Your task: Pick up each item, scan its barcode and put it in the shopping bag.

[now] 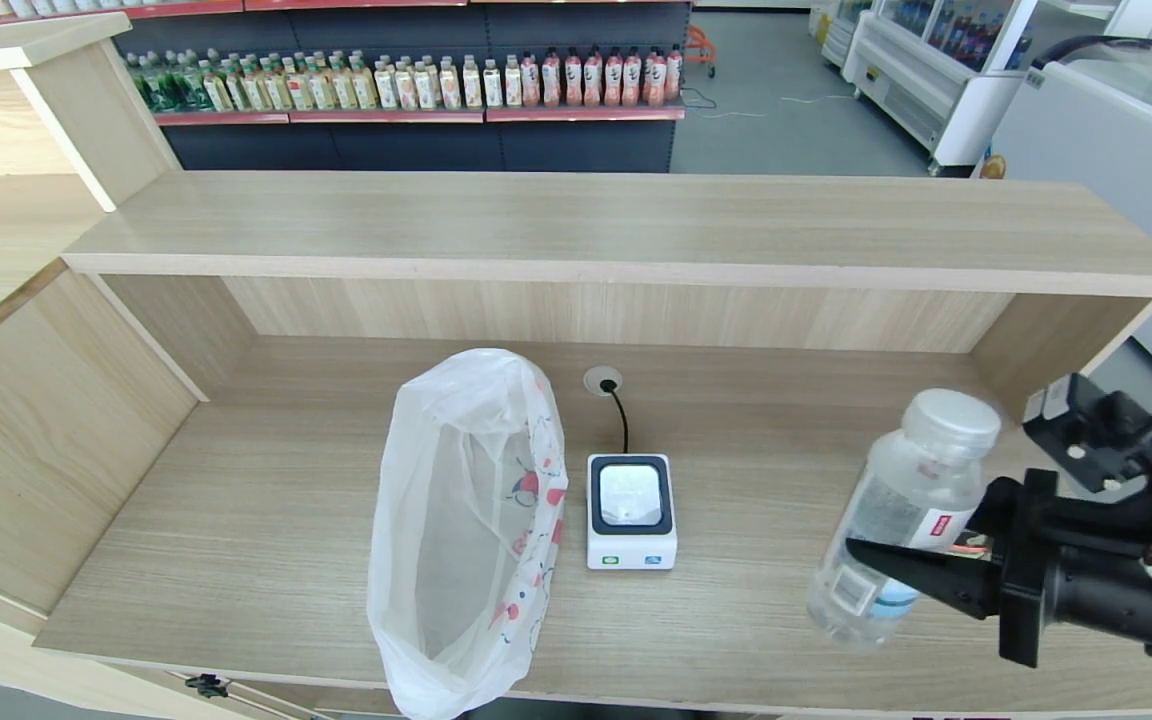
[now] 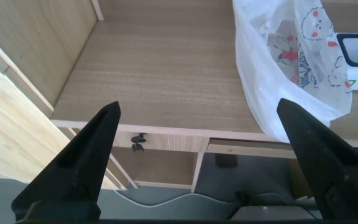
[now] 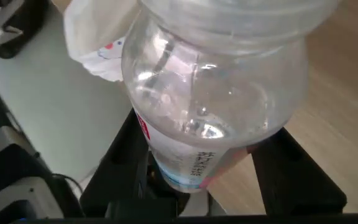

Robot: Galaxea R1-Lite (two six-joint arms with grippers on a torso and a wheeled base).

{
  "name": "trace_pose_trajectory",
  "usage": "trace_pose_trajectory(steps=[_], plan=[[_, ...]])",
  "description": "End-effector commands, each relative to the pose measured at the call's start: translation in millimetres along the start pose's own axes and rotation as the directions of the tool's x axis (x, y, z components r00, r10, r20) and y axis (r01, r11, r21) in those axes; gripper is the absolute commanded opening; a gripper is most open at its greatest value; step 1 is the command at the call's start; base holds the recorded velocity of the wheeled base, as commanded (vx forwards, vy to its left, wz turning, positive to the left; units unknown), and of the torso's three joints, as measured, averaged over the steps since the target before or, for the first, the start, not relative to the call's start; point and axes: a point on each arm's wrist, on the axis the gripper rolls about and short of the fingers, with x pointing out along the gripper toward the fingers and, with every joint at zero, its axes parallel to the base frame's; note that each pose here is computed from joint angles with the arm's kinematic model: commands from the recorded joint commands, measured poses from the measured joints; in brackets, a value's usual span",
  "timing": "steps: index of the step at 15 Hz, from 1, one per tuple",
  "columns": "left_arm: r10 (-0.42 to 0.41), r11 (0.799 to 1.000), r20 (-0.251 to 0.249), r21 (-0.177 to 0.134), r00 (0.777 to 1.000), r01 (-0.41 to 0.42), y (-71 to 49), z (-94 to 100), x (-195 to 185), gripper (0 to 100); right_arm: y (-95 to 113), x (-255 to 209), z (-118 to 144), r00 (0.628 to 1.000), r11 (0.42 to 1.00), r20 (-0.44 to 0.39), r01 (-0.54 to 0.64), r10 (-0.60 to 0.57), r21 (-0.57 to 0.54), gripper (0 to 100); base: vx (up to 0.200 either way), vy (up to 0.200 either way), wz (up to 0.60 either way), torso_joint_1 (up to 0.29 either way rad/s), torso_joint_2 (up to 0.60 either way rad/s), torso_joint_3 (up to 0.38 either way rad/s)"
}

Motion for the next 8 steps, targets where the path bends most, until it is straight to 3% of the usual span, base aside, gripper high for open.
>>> trace_pose_trajectory(steps=[1, 2, 5, 8], plan=[[0.001, 1.000, 0.000, 0.000, 1.000, -0.001, 0.0, 0.0, 0.0, 100, -1.1, -30.6, 8.8, 0.989, 0.977, 0.071, 0.140, -0.130, -0.162, 0, 0.000, 0.000, 0.00, 0.000, 0.00, 0.000], [0.001, 1.000, 0.000, 0.000, 1.000, -0.001, 0.0, 0.0, 0.0, 100, -1.0, -29.4, 10.8, 0.988, 0.949, 0.079, 0.147, -0.131, -0.278, 0, 0.000, 0.000, 0.00, 0.000, 0.00, 0.000], [0.001, 1.000, 0.000, 0.000, 1.000, -0.001, 0.0, 0.0, 0.0, 100, -2.4, -23.8, 8.1, 0.990, 0.781, 0.055, 0.139, -0.133, -0.609, 0, 0.000, 0.000, 0.00, 0.000, 0.00, 0.000], [0.001, 1.000, 0.000, 0.000, 1.000, -0.001, 0.0, 0.0, 0.0, 100, -3.4, -22.0, 3.1, 0.985, 0.614, 0.023, 0.124, -0.170, -0.780, 0, 0.000, 0.000, 0.00, 0.000, 0.00, 0.000]])
